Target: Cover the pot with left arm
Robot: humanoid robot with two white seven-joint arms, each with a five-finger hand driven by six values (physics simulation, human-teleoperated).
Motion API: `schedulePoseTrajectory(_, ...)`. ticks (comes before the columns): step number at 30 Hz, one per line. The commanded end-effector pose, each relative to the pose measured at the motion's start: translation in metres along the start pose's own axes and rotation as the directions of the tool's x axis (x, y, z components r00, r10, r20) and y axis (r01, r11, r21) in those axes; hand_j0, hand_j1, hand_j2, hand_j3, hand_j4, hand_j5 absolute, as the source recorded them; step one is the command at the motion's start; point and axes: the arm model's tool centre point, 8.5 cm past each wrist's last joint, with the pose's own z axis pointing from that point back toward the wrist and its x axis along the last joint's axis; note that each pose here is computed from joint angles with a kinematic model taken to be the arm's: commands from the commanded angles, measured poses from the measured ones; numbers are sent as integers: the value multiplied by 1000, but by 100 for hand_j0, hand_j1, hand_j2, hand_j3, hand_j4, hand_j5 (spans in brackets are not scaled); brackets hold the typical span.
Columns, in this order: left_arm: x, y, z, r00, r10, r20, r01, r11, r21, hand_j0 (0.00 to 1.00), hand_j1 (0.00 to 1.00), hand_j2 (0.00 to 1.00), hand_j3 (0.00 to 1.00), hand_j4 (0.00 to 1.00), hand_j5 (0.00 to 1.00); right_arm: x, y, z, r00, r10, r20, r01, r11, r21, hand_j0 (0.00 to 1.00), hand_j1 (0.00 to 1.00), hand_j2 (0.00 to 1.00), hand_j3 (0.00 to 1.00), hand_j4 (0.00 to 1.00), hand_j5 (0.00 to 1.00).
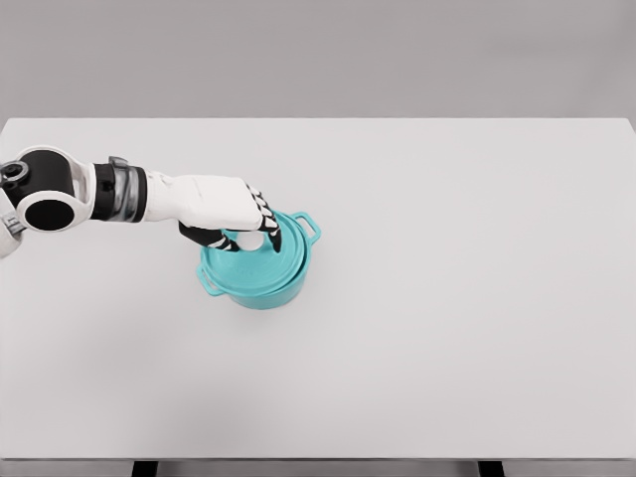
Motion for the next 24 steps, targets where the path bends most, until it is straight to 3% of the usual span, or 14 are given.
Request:
schedulePoseTrajectory(1, 0, 1, 0, 1000, 4, 1, -4, 1000, 4, 71, 71, 71, 71, 71, 71, 0, 0, 0, 1000, 0, 0, 0, 1000, 0, 100, 100, 100, 100, 100, 100)
schedulePoseTrajectory(5, 0, 1, 0, 1000, 4, 1, -4, 1000, 6, 77, 77, 77, 77, 77, 77, 0, 0, 0, 1000, 0, 0, 0, 1000, 0, 100, 100, 100, 100, 100, 100)
schedulePoseTrajectory(10, -1, 3, 3, 1000, 1, -5, -1, 1000, 11, 99, 99, 99, 99, 99, 99, 0, 0, 0, 1000, 0, 1, 0, 1000, 0, 100, 100, 100, 100, 100, 100)
schedulePoseTrajectory(14, -5, 5, 16, 1000, -14, -10, 14, 1000, 17, 100, 100, 100, 100, 100, 100, 0, 0, 0, 1000, 0, 0, 0, 1000, 0, 100, 100, 100, 100, 100, 100)
schedulePoseTrajectory(16, -12, 7, 42, 999, 40, 1, -40, 998, 51, 100, 100, 100, 100, 100, 100, 0, 0, 0, 1000, 0, 0, 0, 1000, 0, 100, 100, 100, 100, 100, 100)
schedulePoseTrajectory(18, -24, 8, 72, 996, 73, -52, -68, 994, 82, 100, 100, 100, 100, 100, 100, 0, 0, 0, 1000, 0, 0, 0, 1000, 0, 100, 100, 100, 100, 100, 100)
schedulePoseTrajectory(20, -54, -14, 119, 972, 133, -195, -120, 990, 78, 100, 100, 100, 100, 100, 100, 0, 0, 0, 1000, 0, 0, 0, 1000, 0, 100, 100, 100, 100, 100, 100)
schedulePoseTrajectory(22, -85, -30, 137, 937, 193, -293, -176, 981, 84, 100, 100, 100, 100, 100, 100, 0, 0, 0, 1000, 0, 0, 0, 1000, 0, 100, 100, 100, 100, 100, 100)
schedulePoseTrajectory(24, -95, -36, 144, 922, 213, -324, -195, 977, 88, 100, 100, 100, 100, 100, 100, 0, 0, 0, 1000, 0, 0, 0, 1000, 0, 100, 100, 100, 100, 100, 100)
